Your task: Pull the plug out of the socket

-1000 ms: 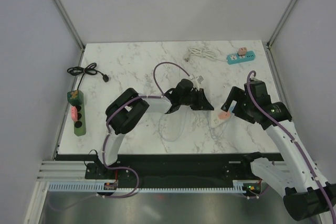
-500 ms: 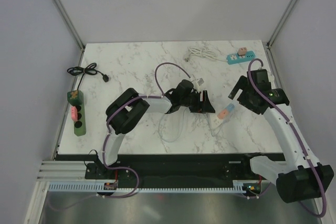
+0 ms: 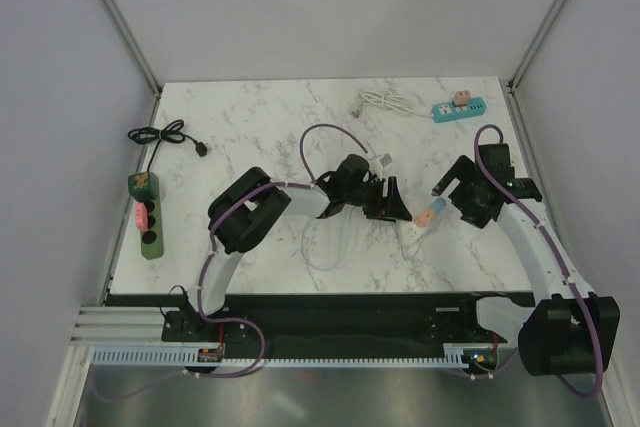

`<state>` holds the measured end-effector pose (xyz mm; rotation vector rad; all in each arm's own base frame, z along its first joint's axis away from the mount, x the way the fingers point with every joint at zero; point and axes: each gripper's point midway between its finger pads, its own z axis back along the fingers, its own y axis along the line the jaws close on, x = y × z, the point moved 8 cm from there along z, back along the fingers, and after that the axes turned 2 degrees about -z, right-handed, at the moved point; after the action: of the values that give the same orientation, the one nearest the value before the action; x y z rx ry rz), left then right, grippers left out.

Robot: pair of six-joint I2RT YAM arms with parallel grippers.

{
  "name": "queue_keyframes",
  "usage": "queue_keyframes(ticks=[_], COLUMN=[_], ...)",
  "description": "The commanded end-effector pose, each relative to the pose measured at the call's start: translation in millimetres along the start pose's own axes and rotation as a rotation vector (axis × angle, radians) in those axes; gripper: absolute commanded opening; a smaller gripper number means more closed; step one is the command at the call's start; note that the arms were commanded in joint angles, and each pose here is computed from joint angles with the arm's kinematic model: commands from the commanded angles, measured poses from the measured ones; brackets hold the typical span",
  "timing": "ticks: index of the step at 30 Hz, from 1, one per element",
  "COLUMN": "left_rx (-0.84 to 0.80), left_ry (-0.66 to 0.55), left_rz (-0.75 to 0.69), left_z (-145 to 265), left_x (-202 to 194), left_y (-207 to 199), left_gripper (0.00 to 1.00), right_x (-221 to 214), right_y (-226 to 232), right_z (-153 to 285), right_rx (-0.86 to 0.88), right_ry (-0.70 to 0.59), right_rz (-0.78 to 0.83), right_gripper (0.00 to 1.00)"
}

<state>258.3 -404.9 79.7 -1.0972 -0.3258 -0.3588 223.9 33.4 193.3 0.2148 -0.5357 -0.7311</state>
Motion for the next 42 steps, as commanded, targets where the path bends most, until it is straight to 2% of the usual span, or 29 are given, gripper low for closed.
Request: queue_keyframes(ticks=[1, 18, 27, 30, 35, 42], left_rx=[-0.038, -0.018, 0.008, 0.016, 0.030, 0.096], left_ry=[0.003, -0.014, -0.022, -0.023, -0.015, -0.008], left_rz=[0.013, 0.075, 0.094, 0.100, 0.110, 0.129], left_z=[-6, -10, -9, -9, -9, -9], left_x=[1, -2, -5, -7, -9, -10], left_y=[1, 8, 13, 14, 17, 23], left_gripper=[0.69, 0.51, 0.31, 0.23, 0.02, 0.02], right_x=[1, 1, -6, -9, -11, -13], right_y=[10, 8, 3, 1, -1, -4], right_z=[-4, -44, -56, -59, -67, -72], right_rx=[0.094, 0.047, 0.040, 0.040, 0.036, 0.021], right_ry=[-0.036, -0.014, 0.006, 0.007, 0.012, 0.013], right_rz=[-0.085, -0.104, -0.109, -0.118, -0.115, -0.109], right_gripper=[0.98, 0.84, 0.83, 0.78, 0.73, 0.65])
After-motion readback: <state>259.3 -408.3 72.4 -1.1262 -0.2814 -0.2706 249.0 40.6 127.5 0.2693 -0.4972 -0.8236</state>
